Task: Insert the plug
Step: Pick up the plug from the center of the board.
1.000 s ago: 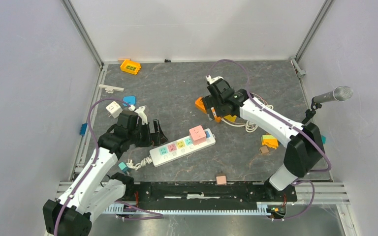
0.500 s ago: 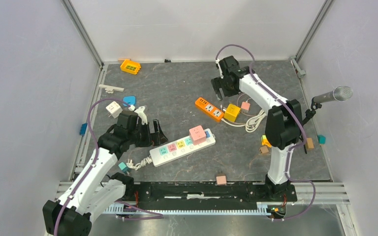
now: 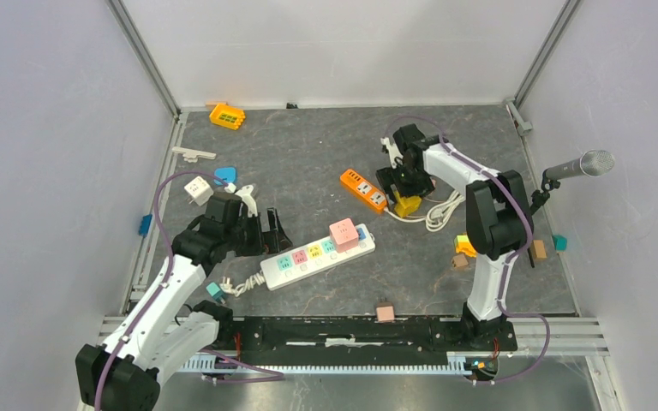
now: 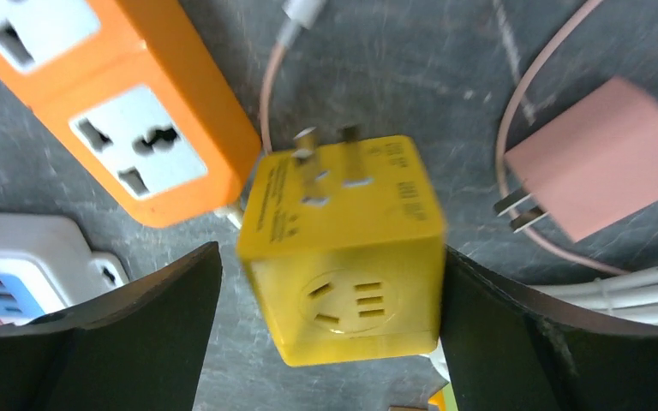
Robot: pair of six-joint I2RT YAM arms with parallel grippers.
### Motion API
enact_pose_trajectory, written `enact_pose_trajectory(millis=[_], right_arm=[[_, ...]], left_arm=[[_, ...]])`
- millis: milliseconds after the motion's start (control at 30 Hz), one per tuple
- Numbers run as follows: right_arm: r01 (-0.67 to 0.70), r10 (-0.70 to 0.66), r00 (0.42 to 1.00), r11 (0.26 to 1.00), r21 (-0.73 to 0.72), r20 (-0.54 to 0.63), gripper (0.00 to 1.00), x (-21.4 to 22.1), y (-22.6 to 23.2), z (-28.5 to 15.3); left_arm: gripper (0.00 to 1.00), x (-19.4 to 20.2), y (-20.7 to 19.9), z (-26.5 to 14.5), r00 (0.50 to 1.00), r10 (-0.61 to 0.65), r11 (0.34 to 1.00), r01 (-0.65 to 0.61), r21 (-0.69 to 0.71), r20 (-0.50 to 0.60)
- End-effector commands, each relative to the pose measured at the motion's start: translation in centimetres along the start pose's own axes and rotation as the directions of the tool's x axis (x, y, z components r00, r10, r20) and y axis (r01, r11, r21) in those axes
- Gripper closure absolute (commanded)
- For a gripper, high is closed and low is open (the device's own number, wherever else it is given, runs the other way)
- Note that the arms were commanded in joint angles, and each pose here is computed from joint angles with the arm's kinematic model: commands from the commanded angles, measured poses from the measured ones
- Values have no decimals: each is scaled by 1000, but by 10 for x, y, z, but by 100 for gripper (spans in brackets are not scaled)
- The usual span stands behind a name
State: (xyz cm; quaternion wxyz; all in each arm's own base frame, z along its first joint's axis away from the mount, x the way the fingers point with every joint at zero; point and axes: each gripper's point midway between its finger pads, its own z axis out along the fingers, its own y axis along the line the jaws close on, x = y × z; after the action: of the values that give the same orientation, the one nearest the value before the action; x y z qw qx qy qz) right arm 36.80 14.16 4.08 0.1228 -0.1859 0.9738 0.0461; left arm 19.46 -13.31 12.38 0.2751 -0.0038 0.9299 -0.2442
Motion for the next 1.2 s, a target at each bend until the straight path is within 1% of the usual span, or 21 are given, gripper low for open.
enact_pose_trajectory(millis=[0,200,433,567,633,733,800,867,967,1033,1100,1167], right_arm=[[6,-1,998,997,-72,62,9,7,16,-16],[-33,35,996,999,-28,85,11,18,10,-19],[-85,79,987,996,34,136,10,6,1,-20],[-100,88,987,991,88,131,12,4,-7,-14],[-98,88,990,991,88,112,15,6,-7,-9],[-89,81,993,991,102,81,26,14,-8,-2],[-87,79,994,991,104,81,36,17,-8,-3],[-83,74,993,992,94,94,49,15,-6,-9],[-41,30,989,997,71,146,74,4,0,-28],[1,-13,980,998,57,200,100,-5,6,-48],[50,-60,965,998,49,254,100,-12,14,-71],[110,-98,939,994,-20,330,100,-16,33,-93]], left_arm=[[0,-7,-5,-1,999,-23,1000,22,13,26],[0,-6,-5,1,1000,-25,1000,25,19,15],[0,-7,-7,-1,1000,-21,999,20,26,21],[0,-7,-7,-1,1000,-20,999,19,29,23],[0,-7,-8,-2,1000,-18,999,17,31,23],[0,-7,-9,-2,1000,-16,999,15,36,24],[0,-7,-9,-2,1000,-15,999,14,37,26],[0,-7,-9,-2,1000,-15,999,14,37,27],[0,-7,-9,-2,1000,-15,999,14,39,28],[0,-7,-9,-2,1000,-14,999,13,42,28],[0,-7,-10,-2,1000,-13,999,11,47,26],[0,-7,-11,-2,1000,-13,999,12,51,26]])
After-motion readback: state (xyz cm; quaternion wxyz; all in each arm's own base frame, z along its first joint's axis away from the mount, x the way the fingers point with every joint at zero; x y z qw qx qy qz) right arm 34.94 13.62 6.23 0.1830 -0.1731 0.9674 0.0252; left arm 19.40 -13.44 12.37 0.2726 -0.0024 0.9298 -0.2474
